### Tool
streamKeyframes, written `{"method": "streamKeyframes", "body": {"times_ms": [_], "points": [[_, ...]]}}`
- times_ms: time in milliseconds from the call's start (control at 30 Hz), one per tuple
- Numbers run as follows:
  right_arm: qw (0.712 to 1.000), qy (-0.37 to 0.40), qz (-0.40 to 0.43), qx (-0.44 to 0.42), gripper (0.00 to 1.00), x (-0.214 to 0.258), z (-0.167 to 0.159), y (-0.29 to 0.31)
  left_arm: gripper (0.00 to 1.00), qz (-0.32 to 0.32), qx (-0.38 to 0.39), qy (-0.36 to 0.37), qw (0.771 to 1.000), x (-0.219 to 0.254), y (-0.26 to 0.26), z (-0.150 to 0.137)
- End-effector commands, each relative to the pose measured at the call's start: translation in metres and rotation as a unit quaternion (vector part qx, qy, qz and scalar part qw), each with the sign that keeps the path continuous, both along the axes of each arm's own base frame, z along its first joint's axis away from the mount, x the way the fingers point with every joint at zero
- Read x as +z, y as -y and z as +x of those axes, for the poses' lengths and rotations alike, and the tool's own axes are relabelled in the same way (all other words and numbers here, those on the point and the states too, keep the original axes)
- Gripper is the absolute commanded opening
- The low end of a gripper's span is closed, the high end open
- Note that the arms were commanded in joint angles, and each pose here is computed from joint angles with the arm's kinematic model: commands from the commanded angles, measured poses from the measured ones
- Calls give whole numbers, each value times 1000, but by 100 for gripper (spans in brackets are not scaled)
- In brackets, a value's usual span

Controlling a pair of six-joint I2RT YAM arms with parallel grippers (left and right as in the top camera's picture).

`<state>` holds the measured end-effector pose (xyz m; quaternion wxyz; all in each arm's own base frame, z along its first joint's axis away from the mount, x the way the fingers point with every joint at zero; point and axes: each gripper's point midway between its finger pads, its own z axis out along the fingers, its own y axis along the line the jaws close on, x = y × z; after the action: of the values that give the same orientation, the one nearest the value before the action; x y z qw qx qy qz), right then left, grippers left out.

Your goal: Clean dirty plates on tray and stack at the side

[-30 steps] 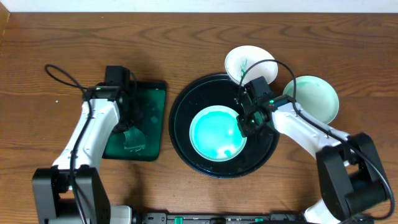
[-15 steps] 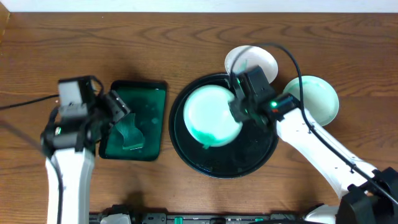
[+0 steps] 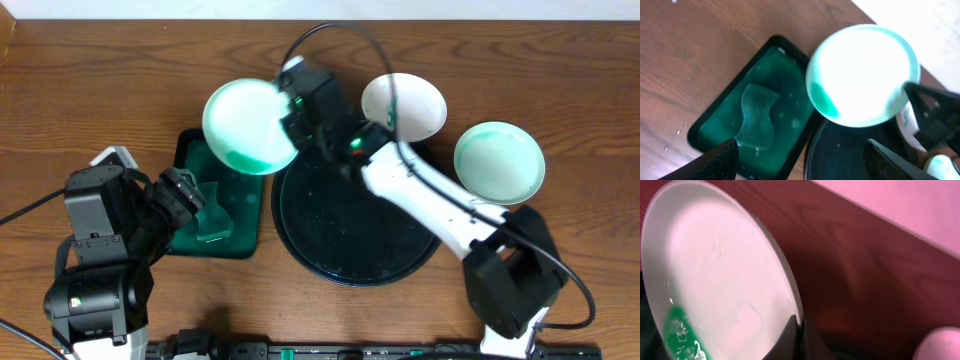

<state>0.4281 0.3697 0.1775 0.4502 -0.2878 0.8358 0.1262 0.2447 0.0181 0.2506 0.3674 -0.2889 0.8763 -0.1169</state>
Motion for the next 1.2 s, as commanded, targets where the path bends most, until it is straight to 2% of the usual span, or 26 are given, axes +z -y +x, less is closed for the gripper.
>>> {"method": "streamKeyframes", "body": {"times_ms": [0, 233, 533, 733, 1000, 1167], "points": [[994, 97, -46, -8, 1, 36, 0, -10, 80, 0, -2, -2, 1000, 4, 0, -2], [976, 182, -121, 5, 1, 54, -25, -34, 80, -1, -2, -12, 1000, 0, 0, 0], [953, 255, -163, -21, 1, 83, -38, -42, 80, -2, -2, -18, 1000, -3, -1, 2], [941, 290, -170, -32, 1, 109, -43, -39, 80, -2, -2, -20, 1000, -4, -1, 3], [940, 306, -146, -34, 1, 137, -53, -36, 80, -2, -2, -20, 1000, -4, -1, 3], [928, 324, -182, -8, 1, 139, -60, -42, 80, -2, -2, -20, 1000, -4, -1, 3]]}}
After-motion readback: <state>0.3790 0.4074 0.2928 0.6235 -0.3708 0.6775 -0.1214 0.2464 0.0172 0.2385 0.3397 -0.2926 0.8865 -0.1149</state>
